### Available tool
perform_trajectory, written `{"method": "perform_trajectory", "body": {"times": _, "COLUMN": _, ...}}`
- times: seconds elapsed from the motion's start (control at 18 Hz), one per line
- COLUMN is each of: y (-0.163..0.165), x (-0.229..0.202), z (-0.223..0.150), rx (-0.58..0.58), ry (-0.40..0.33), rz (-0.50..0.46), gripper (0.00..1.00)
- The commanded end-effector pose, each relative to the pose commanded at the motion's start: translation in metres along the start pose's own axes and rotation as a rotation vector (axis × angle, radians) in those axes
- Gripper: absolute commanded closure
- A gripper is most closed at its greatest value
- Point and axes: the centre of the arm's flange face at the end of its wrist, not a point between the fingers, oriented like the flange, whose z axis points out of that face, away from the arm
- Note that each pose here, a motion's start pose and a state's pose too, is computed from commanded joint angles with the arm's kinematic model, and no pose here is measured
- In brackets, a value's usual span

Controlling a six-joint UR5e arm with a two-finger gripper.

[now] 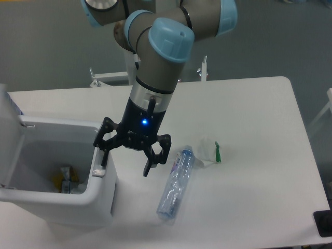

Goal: Open the trash can

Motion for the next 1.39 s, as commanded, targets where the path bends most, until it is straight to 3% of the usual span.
{"method": "perform_trajectory", "body": {"times": 0.33, "y": -0.015, "x": -0.016, "z": -0.008, "rx": 0.037, "ry": -0.028, "rz": 0.008, "gripper": 0.00}}
{"method": "perform_trajectory", "body": {"times": 0.72, "y": -0.002, "x": -0.114, "z": -0.047, "rx": 0.073, "ry": -0.150, "rz": -0.033, "gripper": 0.00}}
{"method": "perform_trajectory", "body": {"times": 1.17, "y": 0.039, "x": -0.189, "z": -0.027, "rx": -0.146, "ry": -0.368, "rz": 0.115, "gripper": 0.00}}
{"method": "perform_trajectory", "body": {"times": 1.39, "y": 0.060, "x": -0.221, "z": -0.026, "rx": -0.205, "ry": -0.377, "rz": 0.183, "gripper": 0.00}}
